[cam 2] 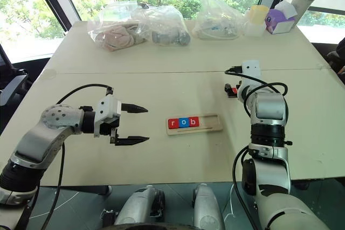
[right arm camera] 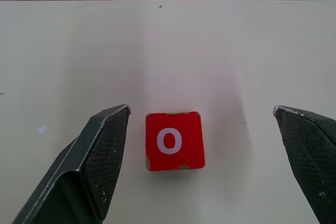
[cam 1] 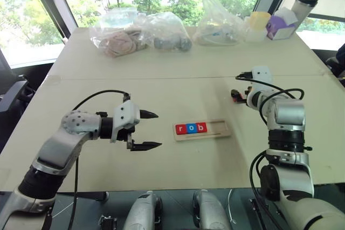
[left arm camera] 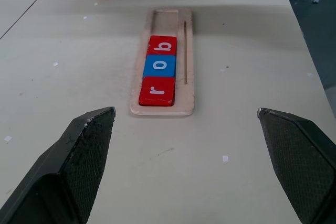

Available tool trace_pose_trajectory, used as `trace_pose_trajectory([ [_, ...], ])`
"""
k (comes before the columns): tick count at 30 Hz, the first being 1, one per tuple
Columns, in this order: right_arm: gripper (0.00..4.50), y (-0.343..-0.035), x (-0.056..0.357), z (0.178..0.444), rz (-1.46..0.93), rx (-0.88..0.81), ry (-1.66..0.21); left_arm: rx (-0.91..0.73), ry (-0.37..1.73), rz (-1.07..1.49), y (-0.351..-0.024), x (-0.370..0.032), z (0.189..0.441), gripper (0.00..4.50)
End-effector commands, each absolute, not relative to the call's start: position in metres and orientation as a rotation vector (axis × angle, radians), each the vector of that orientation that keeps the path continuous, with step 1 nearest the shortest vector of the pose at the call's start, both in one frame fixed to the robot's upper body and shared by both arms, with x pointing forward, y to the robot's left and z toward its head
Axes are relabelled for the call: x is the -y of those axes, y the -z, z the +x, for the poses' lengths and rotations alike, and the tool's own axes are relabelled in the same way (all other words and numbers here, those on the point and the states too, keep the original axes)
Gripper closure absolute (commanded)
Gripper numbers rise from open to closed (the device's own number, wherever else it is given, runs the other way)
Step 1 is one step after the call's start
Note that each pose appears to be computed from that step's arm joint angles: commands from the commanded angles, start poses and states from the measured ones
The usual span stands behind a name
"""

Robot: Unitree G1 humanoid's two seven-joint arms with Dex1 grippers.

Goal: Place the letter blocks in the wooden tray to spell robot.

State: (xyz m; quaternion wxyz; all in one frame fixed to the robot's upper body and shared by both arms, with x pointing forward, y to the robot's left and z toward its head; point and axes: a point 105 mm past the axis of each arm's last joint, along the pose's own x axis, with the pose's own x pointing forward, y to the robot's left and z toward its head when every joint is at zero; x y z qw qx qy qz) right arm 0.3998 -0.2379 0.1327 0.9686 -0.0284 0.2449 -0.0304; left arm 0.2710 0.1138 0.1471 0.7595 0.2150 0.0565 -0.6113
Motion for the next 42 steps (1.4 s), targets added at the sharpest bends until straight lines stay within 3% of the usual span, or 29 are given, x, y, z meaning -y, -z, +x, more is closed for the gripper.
trace_pose_trajectory([
  [1, 0.07, -0.133, 0.234, 0.401, -0.042, -0.481, 0.044, -0.082, 1.326, 0.506, -0.157, -0.114, 0.271, 0.0],
  [15, 0.07, -0.113, 0.216, 0.404, -0.062, -0.534, -0.033, -0.044, 1.296, 0.489, -0.169, -0.116, 0.281, 0.0],
  [19, 1.33, -0.109, 0.211, 0.406, -0.074, -0.539, -0.052, 0.009, 1.278, 0.449, -0.183, -0.113, 0.286, 0.0],
  [22, 2.97, -0.108, 0.208, 0.406, -0.075, -0.546, -0.06, 0.024, 1.278, 0.424, -0.189, -0.112, 0.288, 0.0],
  [23, 3.33, -0.107, 0.208, 0.406, -0.076, -0.548, -0.061, 0.025, 1.278, 0.422, -0.19, -0.112, 0.288, 0.0],
  [28, 3.33, -0.108, 0.215, 0.4, -0.085, -0.562, -0.052, 0.021, 1.282, 0.406, -0.192, -0.112, 0.287, 0.0],
  [32, 3.33, -0.129, 0.242, 0.375, -0.131, -0.546, -0.01, 0.012, 1.296, 0.407, -0.189, -0.111, 0.284, 0.0],
  [39, 3.33, -0.126, 0.235, 0.302, -0.133, -0.62, -0.008, 0.013, 1.314, 0.4, -0.187, -0.11, 0.281, 0.0],
  [42, 3.33, -0.118, 0.227, 0.287, -0.12, -0.62, -0.006, 0.01, 1.329, 0.397, -0.185, -0.109, 0.281, 0.0],
])
